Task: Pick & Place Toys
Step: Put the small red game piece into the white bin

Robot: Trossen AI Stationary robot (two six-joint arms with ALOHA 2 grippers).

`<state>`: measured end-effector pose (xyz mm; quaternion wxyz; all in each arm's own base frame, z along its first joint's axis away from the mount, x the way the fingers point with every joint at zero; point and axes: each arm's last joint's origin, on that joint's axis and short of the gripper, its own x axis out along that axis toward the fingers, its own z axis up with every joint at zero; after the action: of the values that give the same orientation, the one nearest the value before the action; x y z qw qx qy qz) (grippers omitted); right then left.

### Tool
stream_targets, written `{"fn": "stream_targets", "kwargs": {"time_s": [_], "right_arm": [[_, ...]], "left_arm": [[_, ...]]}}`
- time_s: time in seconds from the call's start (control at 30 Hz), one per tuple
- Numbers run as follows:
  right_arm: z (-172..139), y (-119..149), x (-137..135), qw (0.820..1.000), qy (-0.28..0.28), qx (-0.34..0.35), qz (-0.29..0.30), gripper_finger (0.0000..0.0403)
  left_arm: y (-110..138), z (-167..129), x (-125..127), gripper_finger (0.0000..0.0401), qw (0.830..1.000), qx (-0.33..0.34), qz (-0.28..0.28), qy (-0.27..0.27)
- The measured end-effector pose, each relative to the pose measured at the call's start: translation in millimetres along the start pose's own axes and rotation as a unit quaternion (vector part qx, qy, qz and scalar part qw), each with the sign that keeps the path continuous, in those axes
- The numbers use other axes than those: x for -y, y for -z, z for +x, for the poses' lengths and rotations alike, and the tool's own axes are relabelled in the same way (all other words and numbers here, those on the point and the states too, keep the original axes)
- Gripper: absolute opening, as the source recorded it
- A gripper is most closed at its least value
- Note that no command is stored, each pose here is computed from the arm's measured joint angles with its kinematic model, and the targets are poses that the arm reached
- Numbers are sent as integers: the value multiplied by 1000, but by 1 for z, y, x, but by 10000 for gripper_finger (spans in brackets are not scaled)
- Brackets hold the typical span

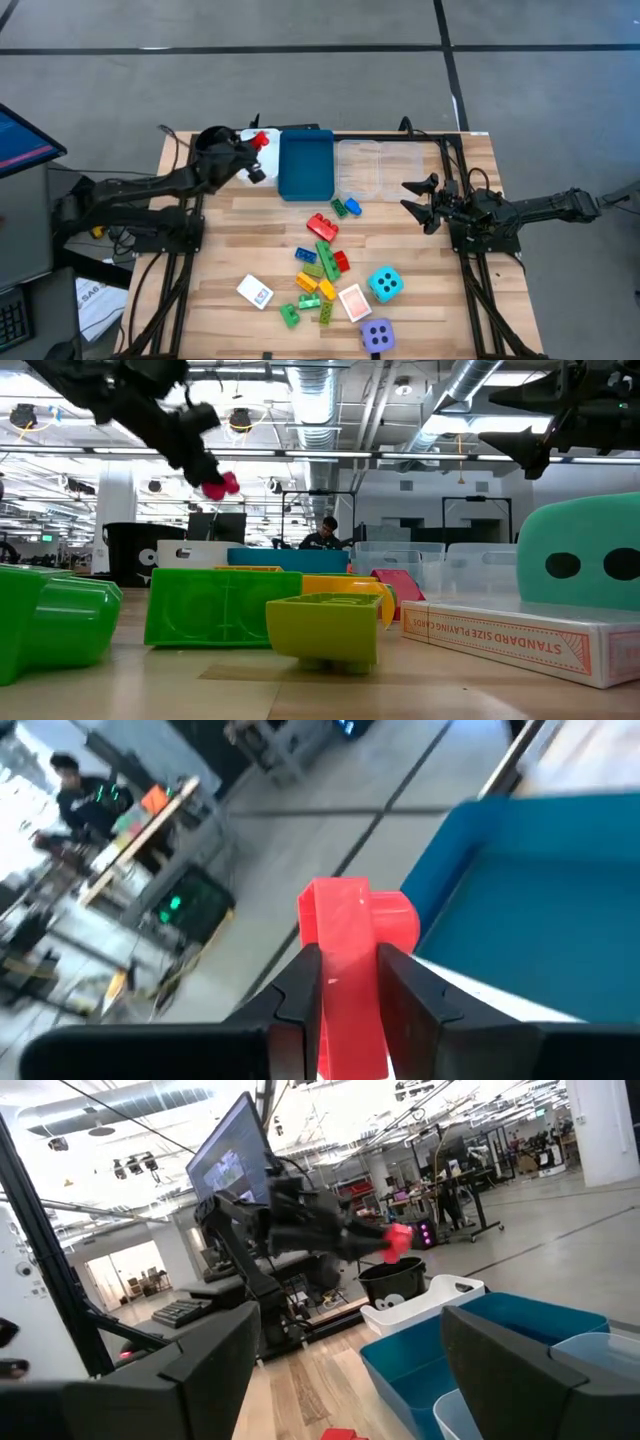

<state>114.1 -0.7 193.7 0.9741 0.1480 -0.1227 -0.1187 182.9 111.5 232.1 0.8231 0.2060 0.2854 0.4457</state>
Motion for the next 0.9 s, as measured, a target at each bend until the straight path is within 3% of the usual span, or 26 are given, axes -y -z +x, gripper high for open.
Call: {"fn": "stream_targets", "kwargs": {"time_s": [0.13,0.33,0.6,0.9], "right_arm": [[0,0,0,1000,0,-1,0,304],[0,0,0,1000,0,-1,-1,304],[0,0,0,1000,1,-1,0,304],[0,0,0,1000,2,-1,-1,304]], "left_arm": [[12,23,6,70,999,-44,13,-4],[34,51,21,67,993,-93,32,58],[57,70,31,70,984,-146,48,91],[49,64,20,150,989,-127,6,71]]}}
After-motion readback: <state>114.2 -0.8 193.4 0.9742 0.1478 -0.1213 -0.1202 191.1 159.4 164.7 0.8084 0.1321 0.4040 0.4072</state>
